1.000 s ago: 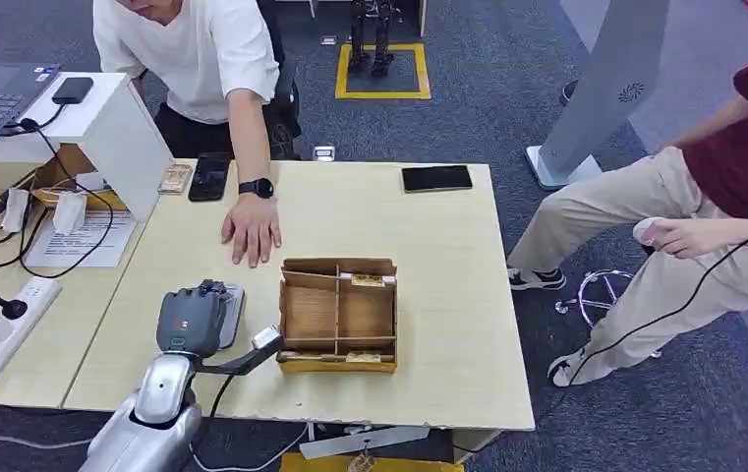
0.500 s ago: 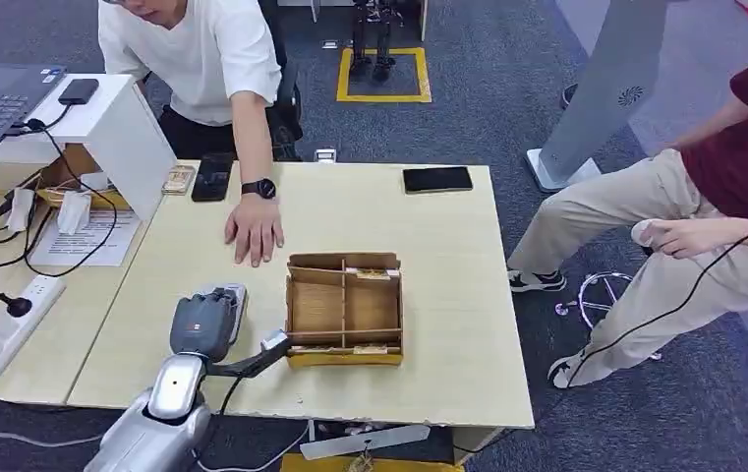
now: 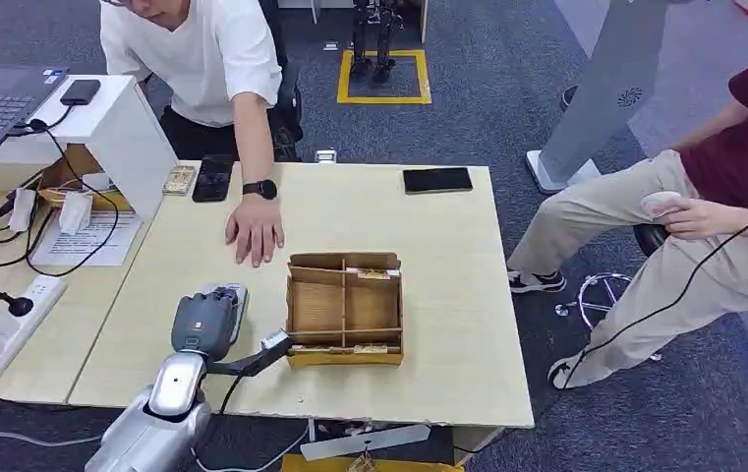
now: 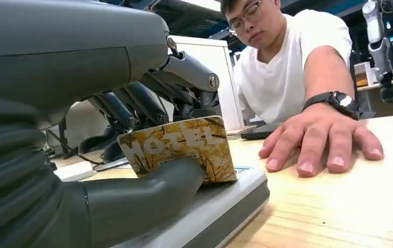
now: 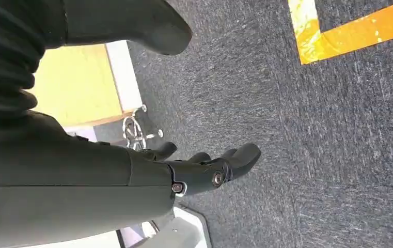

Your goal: Pass the card to the sensor for recognition and then transmit it.

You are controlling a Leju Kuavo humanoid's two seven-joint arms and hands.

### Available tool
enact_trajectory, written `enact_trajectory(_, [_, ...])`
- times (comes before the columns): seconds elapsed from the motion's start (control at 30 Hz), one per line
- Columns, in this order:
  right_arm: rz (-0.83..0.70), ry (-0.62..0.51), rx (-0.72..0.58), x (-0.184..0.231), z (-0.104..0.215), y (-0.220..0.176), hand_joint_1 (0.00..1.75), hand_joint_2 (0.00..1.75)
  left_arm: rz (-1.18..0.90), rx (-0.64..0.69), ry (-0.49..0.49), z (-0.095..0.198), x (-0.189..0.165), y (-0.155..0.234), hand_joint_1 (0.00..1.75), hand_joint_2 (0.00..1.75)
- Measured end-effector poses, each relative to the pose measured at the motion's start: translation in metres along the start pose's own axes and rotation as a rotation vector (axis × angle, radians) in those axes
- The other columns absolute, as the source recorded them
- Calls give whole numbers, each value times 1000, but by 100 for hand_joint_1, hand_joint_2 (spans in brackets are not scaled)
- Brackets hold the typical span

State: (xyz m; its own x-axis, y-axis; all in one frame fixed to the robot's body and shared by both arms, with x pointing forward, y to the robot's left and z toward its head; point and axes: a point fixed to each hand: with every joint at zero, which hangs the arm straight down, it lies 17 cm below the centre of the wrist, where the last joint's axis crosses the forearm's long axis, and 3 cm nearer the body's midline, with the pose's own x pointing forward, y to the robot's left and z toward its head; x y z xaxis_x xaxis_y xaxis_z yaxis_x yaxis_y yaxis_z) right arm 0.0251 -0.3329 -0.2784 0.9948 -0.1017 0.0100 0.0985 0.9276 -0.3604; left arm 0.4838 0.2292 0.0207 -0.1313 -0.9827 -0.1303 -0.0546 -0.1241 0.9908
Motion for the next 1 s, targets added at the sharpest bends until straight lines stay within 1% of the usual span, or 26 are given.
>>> enact_trajectory(0.13, [0,1,4,0,1,2,0,175,14,-5,1,0,1,-1,175,175])
enact_trajectory(0.27, [1,2,7,-1,1,4,0,175,88,81,12,1,3,15,175,175])
enact_trajectory(0.33, [1,2,4,-2,2,5,0,175,199,171,0,6,11,34,175,175])
enact_trajectory(0.43, [-1,0,-8,-2,2,4,0,175,430,325,-73,11,37,88,175,175])
enact_trajectory(0.63, [-3,-4,-13,-3,4,8,0,175,707,573,-51,17,25,163,175,175])
enact_trajectory(0.7, [-6,-3,-14,-3,4,9,0,175,839,648,-12,19,12,182,175,175])
enact_trajectory(0.73, [-8,-4,-15,-1,4,9,0,175,922,672,23,20,4,186,175,175])
enact_trajectory(0.8, [-10,-4,-12,-1,5,11,0,175,1056,708,59,19,-5,196,175,175])
enact_trajectory(1.0, [-3,-8,-20,0,5,11,0,175,1243,804,37,16,-13,229,175,175])
